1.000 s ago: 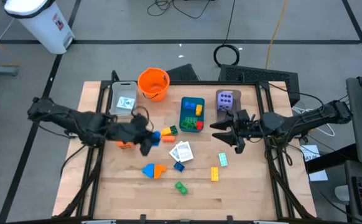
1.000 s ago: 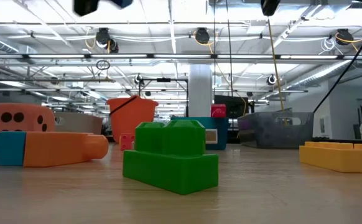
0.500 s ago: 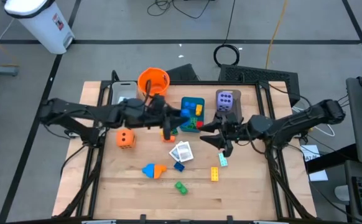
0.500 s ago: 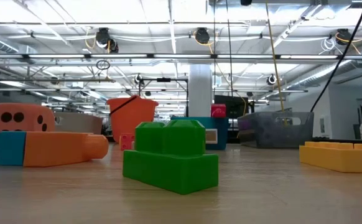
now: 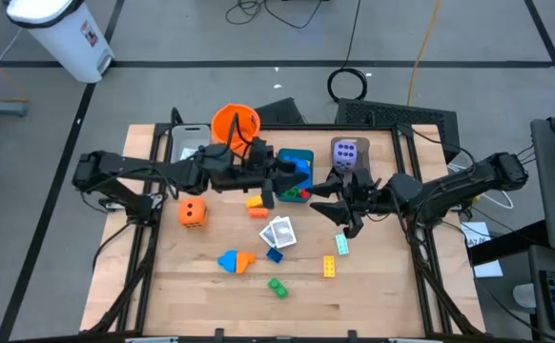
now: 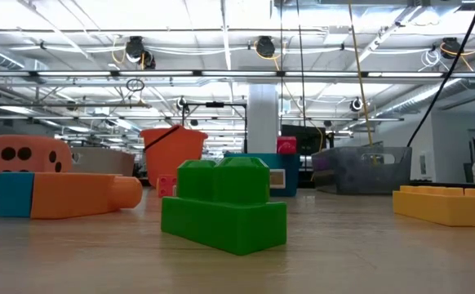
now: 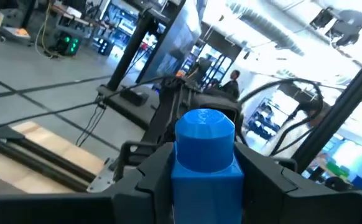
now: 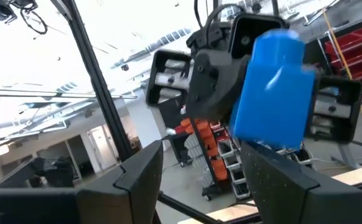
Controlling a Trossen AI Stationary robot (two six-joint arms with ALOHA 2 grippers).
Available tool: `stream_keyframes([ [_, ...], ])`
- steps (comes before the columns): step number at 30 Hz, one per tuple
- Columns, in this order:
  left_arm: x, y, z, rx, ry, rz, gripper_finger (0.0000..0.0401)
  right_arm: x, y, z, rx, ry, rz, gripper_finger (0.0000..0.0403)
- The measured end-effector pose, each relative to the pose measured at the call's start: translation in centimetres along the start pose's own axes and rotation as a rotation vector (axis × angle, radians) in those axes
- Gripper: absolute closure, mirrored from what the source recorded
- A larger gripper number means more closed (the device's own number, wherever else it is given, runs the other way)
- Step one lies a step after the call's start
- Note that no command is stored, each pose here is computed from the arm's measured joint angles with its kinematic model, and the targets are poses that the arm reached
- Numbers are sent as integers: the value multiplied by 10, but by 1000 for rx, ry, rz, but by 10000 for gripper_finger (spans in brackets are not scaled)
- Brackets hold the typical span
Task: Pick & Place Toys
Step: Put the blue game piece into the blue bin
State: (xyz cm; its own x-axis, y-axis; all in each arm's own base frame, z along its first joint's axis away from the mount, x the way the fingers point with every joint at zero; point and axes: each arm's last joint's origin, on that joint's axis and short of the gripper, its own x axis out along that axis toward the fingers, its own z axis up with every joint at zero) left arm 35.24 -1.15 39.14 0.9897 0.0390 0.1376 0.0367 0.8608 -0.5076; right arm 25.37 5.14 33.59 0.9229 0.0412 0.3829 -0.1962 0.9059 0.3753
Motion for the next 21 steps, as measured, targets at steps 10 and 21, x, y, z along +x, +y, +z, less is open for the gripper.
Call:
stream_keyframes([
  [10,7,0,-6,19,-20,-16,251,0,-1,9,7,-92,17,195],
  [21,6,-4,-8,108,-27,-10,243,-1,0,14,-3,-156,-6,195],
])
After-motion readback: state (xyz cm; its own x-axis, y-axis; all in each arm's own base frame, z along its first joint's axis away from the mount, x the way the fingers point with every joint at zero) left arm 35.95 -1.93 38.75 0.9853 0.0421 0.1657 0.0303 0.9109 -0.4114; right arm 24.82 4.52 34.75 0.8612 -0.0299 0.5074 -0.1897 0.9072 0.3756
